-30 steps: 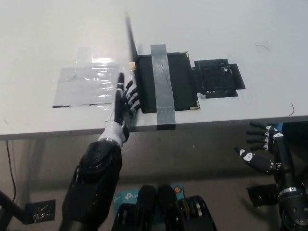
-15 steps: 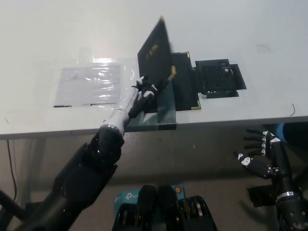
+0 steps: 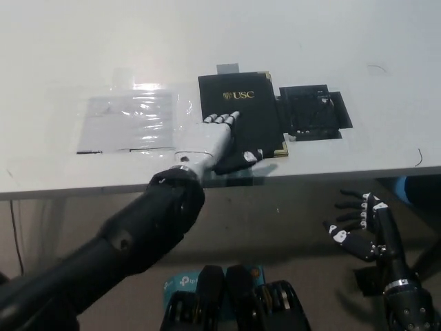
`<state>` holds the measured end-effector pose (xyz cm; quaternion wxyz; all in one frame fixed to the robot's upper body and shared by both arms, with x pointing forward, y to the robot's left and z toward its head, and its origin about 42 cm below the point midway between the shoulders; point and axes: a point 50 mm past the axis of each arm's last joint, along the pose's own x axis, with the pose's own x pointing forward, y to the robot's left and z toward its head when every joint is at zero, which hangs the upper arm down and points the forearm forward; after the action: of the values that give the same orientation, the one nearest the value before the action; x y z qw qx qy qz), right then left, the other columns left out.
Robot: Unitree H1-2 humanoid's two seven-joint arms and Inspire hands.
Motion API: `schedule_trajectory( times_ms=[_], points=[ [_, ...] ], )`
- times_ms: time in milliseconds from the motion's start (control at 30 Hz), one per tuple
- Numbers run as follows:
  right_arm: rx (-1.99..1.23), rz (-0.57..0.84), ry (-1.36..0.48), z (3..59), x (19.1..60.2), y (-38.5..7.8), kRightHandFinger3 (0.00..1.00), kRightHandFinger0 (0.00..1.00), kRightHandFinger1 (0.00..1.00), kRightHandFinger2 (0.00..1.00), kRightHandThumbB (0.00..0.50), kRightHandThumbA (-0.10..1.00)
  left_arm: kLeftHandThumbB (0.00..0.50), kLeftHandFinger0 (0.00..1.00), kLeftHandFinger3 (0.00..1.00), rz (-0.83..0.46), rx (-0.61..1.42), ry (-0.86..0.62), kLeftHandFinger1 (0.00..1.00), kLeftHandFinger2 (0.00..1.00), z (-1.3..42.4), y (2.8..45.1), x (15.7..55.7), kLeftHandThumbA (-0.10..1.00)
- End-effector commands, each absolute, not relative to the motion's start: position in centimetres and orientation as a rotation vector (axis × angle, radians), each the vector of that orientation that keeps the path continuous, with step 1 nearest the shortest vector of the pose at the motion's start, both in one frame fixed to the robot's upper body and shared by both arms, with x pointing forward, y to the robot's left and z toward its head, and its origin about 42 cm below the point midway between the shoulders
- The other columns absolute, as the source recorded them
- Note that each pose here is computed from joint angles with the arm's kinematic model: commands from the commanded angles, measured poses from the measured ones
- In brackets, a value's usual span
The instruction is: The robot uses its left hand to push the cover of the diary kept in the middle of the desk towards the right to close it
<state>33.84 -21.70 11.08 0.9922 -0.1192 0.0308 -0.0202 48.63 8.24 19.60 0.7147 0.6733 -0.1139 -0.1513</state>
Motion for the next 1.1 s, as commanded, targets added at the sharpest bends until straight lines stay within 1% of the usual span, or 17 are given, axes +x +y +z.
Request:
schedule_trajectory(
  times_ms=[0,67,200,300,367,400,500,533,567,633,767,800,833,900,967,1000,1067],
  points=[
    [-0.217,0.057,-0.021,13.3,34.7,-18.8,0.69,0.36,0.44,0.54,0.067,0.78,0.085,1.00,1.00,-0.709,2.348,-0.522,1.00,1.00,12.1,-1.3,41.7,1.00],
    [-0.231,0.059,-0.026,13.4,34.9,-18.9,0.68,0.35,0.42,0.53,0.069,0.80,0.034,1.00,1.00,-0.718,2.330,-0.518,1.00,1.00,11.6,-1.4,41.4,0.60],
    [-0.225,0.061,-0.022,13.0,35.0,-19.0,0.68,0.34,0.41,0.52,0.077,0.81,0.046,1.00,1.00,-0.732,2.321,-0.554,1.00,1.00,11.5,-1.3,40.7,0.46],
    [-0.213,0.050,-0.015,12.8,34.9,-19.2,0.68,0.34,0.41,0.52,0.083,0.80,0.033,1.00,1.00,-0.727,2.314,-0.571,1.00,1.00,11.2,-1.2,40.4,0.51],
    [-0.202,0.040,-0.001,12.7,34.9,-19.3,0.67,0.34,0.41,0.51,0.094,0.80,0.000,1.00,1.00,-0.715,2.298,-0.564,1.00,1.00,11.5,-1.0,40.4,0.73],
    [-0.196,0.033,-0.004,12.7,34.9,-19.4,0.67,0.33,0.41,0.51,0.085,0.79,0.033,1.00,1.00,-0.708,2.290,-0.583,1.00,1.00,12.1,-0.7,40.6,0.81],
    [-0.195,0.017,-0.003,12.6,34.7,-19.9,0.66,0.33,0.40,0.50,0.089,0.78,0.099,1.00,1.00,-0.669,2.169,-0.543,1.00,1.00,13.9,-0.3,41.0,0.79],
    [-0.195,0.012,0.001,12.6,34.6,-20.1,0.66,0.33,0.40,0.50,0.082,0.77,0.071,1.00,1.00,-0.662,2.060,-0.511,1.00,1.00,15.4,-0.2,41.3,0.90],
    [-0.192,0.008,0.008,12.6,34.5,-20.1,0.67,0.34,0.40,0.51,0.084,0.77,0.052,1.00,1.00,-0.654,1.906,-0.437,1.00,1.00,17.3,0.1,41.7,0.91],
    [-0.183,-0.005,0.013,12.5,34.5,-20.2,0.67,0.33,0.39,0.50,0.092,0.76,0.072,1.00,1.00,-0.654,1.839,-0.409,1.00,1.00,18.8,0.3,41.9,1.00],
    [-0.170,-0.016,0.023,12.3,34.3,-20.2,0.66,0.31,0.37,0.48,0.096,0.77,0.040,1.00,1.00,-0.613,1.530,-0.367,1.00,1.00,23.4,2.2,42.0,0.96],
    [-0.177,-0.018,0.027,12.3,34.2,-20.3,0.66,0.34,0.39,0.50,0.105,0.78,0.002,1.00,1.00,-0.605,1.456,-0.367,1.00,1.00,24.4,2.8,41.7,0.89],
    [-0.200,-0.028,0.030,12.2,34.1,-20.5,0.66,0.35,0.40,0.51,0.099,0.79,0.000,1.00,1.00,-0.605,1.338,-0.350,1.00,1.00,25.8,3.8,41.3,0.77],
    [-0.209,-0.032,0.026,12.1,34.1,-20.9,0.68,0.35,0.40,0.51,0.104,0.80,0.000,1.00,1.00,-0.595,1.152,-0.321,1.00,1.00,27.2,5.0,40.9,0.70],
    [-0.205,-0.038,0.027,12.0,34.2,-21.0,0.68,0.34,0.41,0.52,0.127,0.82,0.000,1.00,1.00,-0.622,0.816,-0.283,1.00,1.00,29.6,7.0,40.3,0.72],
    [-0.205,-0.041,0.031,12.0,34.2,-21.2,0.68,0.34,0.41,0.52,0.138,0.84,0.003,1.00,1.00,-0.640,0.603,-0.284,1.00,1.00,30.8,8.3,39.9,0.84],
    [-0.207,-0.045,0.032,12.0,34.2,-21.3,0.68,0.35,0.42,0.52,0.142,0.86,0.000,1.00,1.00,-0.646,0.489,-0.310,1.00,1.00,31.9,9.1,39.5,0.88]
  ],
)
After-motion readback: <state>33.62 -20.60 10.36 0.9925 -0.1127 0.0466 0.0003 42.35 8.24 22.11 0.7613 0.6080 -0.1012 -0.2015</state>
